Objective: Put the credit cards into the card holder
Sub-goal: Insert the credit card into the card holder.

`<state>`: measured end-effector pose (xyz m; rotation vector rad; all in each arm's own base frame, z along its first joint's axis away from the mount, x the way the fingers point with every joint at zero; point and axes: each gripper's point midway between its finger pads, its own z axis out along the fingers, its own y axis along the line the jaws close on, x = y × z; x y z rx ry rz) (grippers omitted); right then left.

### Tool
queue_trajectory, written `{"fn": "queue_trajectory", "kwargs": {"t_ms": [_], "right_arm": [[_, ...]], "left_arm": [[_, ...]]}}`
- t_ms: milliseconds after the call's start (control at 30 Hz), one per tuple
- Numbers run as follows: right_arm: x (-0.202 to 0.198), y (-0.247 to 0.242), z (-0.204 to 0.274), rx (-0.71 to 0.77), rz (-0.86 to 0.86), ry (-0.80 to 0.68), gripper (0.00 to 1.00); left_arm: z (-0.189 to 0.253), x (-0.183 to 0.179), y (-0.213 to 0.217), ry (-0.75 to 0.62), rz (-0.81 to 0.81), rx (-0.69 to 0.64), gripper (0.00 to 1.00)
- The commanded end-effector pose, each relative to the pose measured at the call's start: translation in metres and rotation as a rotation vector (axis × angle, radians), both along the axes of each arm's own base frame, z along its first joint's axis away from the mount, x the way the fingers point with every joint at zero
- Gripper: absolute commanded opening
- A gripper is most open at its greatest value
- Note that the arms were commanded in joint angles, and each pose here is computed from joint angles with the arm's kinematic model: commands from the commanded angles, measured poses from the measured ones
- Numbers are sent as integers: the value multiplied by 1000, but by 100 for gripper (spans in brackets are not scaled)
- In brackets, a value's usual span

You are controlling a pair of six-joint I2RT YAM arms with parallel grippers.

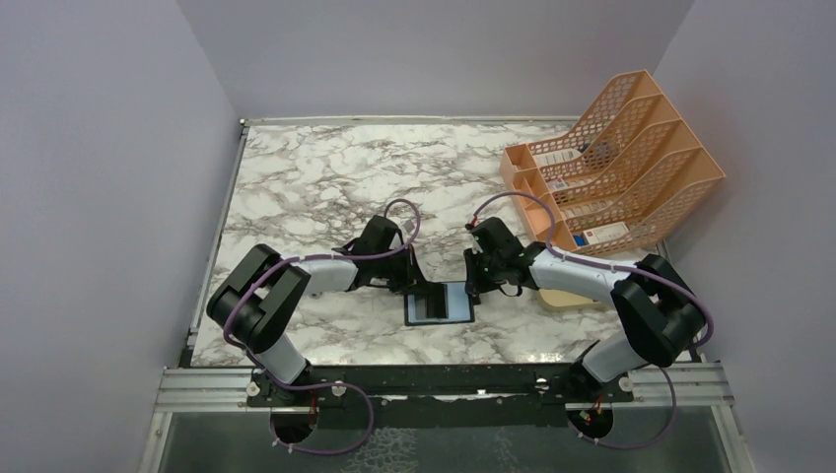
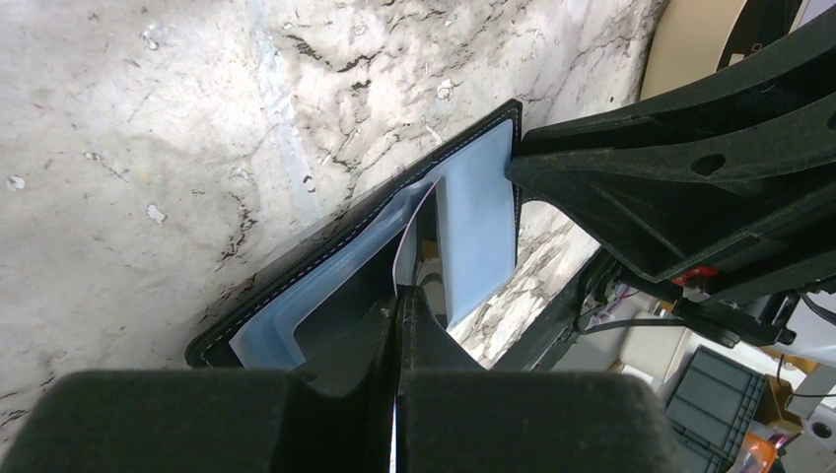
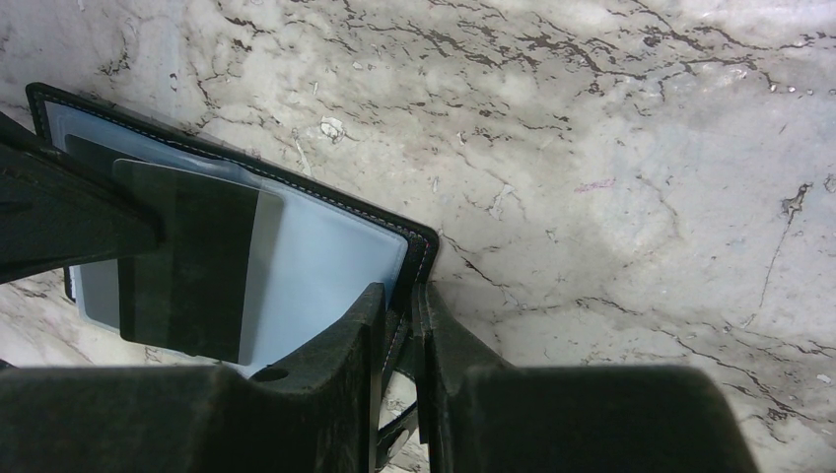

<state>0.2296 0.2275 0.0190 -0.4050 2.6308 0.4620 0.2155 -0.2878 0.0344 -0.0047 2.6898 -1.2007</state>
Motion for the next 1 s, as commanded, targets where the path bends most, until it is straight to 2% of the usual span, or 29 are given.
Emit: {"fn": "queue_trajectory", "kwargs": {"t_ms": [0,600,667,800,967], "right_arm": [[-3,-7,-3,-27,-21,-1,16],[-3,2,1,27,-68,25,16],[-2,3,5,38,-72,21,18],[1,11,22,84,-65,2,23],[-6,22,40,167,-26,3,28]], "left_arm": [[-17,3,9,-3,45,45,0],[-15,-2,-3,2,52,-7,0],[-11,-1,-3,-9,53,-11,3],[-5,1,0,-35,57,9,21],[6,3,10,-78,55,70,35]]}}
